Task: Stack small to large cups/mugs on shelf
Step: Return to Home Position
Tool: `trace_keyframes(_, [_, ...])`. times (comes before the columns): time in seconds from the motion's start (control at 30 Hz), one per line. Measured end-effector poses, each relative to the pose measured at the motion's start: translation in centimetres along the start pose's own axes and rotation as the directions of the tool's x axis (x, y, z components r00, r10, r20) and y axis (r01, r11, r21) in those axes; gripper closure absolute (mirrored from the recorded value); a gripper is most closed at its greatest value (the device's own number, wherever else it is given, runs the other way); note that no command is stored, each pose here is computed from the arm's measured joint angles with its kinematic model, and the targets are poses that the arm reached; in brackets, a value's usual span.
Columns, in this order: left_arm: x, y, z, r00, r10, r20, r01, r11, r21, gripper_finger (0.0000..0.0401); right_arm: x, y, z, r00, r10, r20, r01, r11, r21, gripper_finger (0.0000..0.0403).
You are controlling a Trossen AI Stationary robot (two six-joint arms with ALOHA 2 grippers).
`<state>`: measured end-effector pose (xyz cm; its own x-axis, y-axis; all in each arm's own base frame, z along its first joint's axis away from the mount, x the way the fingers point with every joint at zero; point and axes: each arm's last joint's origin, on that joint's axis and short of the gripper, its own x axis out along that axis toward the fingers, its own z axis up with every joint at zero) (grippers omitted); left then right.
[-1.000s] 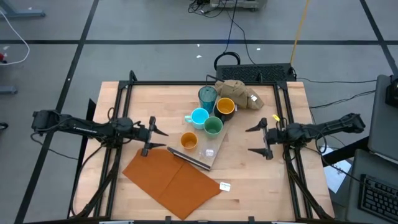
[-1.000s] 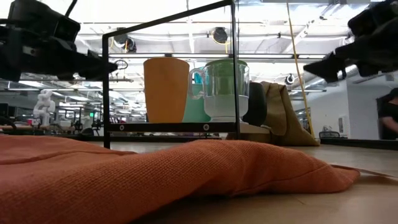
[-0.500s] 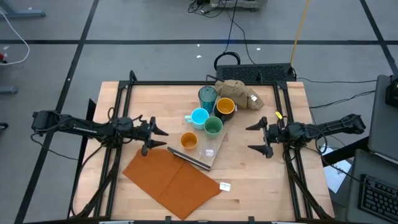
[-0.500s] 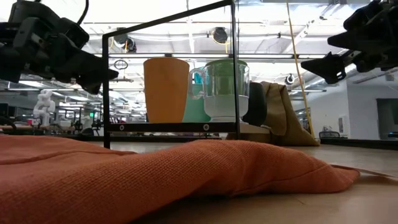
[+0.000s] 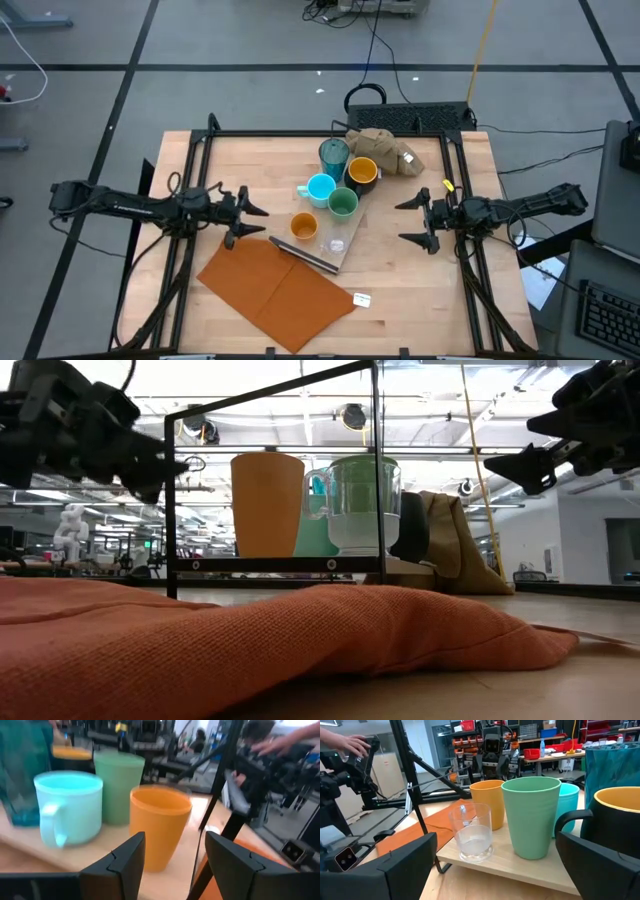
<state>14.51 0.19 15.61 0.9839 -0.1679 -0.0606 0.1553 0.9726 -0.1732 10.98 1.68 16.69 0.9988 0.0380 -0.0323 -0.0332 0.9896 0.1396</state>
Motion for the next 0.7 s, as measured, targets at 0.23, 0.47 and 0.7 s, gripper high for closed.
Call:
trace_keyframes(0.23, [-1.6,-0.8,2.2,0.982,-0.039,0.185,0.031,0.998,0.045,0.0194,-0.4,0.0,0.6,0.998,0.009,0.062,-0.009,1.0,0.009,0.0003])
trace_keyframes(0.47, [-4.3,-2.0,4.6,0.893,-0.113,0.436,0.068,0.991,0.117,0.0194,-1.0,-0.3,1.3,0.988,-0.008,0.151,0.004,1.0,0.022,0.0003])
trace_keyframes(0.7, [-6.1,-2.4,5.8,0.804,-0.139,0.578,0.054,0.985,0.161,0.0194,-1.6,-0.7,1.9,0.973,-0.042,0.228,0.036,0.999,0.033,0.0003])
